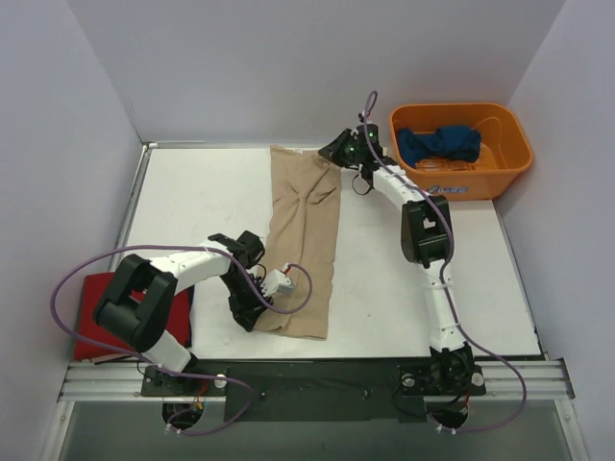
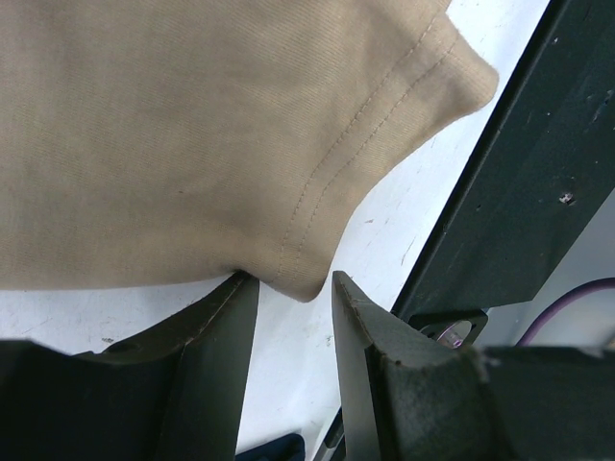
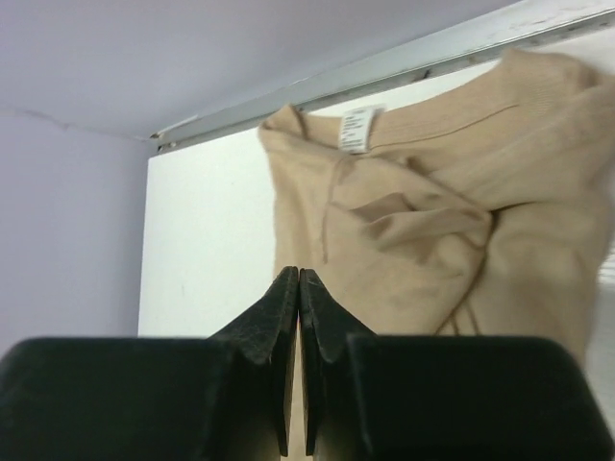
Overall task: Fold and stack the t-shirts
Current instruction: Rotate the tshirt 90 degrees
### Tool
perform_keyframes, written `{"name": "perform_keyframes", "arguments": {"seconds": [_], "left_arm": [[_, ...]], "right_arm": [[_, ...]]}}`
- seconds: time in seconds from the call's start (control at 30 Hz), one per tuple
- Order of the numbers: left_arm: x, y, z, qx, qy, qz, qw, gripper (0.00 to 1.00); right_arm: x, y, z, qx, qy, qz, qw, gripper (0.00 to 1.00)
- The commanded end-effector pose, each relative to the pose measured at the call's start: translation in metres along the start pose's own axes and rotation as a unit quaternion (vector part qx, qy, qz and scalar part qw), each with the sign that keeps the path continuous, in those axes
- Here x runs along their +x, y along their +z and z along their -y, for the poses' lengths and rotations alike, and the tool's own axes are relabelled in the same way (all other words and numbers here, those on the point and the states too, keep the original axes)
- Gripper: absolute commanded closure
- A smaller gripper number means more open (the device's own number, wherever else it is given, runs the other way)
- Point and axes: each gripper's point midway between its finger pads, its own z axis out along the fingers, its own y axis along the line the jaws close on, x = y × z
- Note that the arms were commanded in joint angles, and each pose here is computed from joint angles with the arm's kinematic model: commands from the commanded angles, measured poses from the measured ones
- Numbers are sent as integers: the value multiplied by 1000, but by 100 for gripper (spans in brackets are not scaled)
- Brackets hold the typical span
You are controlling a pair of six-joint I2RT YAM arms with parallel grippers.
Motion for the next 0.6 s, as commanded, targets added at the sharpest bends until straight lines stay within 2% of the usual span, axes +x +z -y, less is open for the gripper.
{"name": "perform_keyframes", "arguments": {"seconds": [0.0, 0.1, 0.23, 0.43, 0.57], "left_arm": [[7, 7, -10, -16, 4, -9, 1000, 53], [7, 7, -10, -17, 3, -9, 1000, 53], [7, 7, -10, -17, 2, -10, 1000, 53], [8, 7, -10, -19, 0, -12, 1000, 53], [8, 7, -9, -19, 1, -12, 1000, 53]], "right_arm": [[9, -17, -53, -71, -45, -25, 996, 100], [29, -2, -37, -57, -16, -60, 996, 100], [35, 11, -25, -36, 1, -66, 997, 100], [19, 22, 8, 14, 32, -24, 999, 100], [-12, 32, 6, 6, 34, 24, 999, 100]]}}
